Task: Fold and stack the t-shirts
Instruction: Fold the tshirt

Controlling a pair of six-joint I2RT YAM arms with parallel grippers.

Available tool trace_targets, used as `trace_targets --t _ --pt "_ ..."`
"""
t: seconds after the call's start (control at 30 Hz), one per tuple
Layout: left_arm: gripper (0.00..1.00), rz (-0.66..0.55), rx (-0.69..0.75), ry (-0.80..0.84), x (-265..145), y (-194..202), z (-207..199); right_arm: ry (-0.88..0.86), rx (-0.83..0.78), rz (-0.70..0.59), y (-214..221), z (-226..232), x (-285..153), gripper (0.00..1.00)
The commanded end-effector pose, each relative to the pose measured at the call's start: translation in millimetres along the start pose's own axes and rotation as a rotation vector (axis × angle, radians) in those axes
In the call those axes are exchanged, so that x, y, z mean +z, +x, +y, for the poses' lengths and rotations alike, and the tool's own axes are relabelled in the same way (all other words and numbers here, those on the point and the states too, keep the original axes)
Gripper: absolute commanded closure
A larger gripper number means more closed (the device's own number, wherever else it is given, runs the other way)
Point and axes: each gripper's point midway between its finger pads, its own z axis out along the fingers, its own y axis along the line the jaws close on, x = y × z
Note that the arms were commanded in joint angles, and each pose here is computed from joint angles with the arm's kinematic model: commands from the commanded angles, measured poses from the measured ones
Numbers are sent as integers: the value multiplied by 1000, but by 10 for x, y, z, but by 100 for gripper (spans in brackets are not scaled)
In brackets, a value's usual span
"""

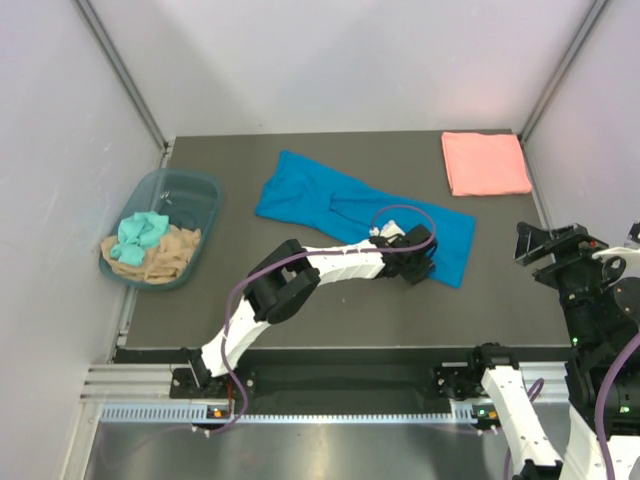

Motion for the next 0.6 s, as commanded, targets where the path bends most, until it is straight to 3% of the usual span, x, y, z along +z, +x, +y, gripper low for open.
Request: trace_targets --t 0.0,0.13,0.23,0.43,0.5,0.57 --pt "65 -22 -9 -66 109 -6 170 -17 -8 -38 -118 37 -97 24" --pt "68 -18 -18 -108 139 -3 304 -13 -6 -38 -133 39 -98 24" --pt "80 -25 -16 -119 152 -28 337 -7 -6 -40 -146 33 -96 24" --pt "89 -30 -8 -145 158 -53 400 -24 -8 -46 -203 60 -185 24" --pt "100 -27 -3 -144 159 -48 402 -25 -12 -54 -221 54 -214 23" --pt "100 -22 6 -142 160 -33 409 -26 -16 -46 -203 50 -211 23"
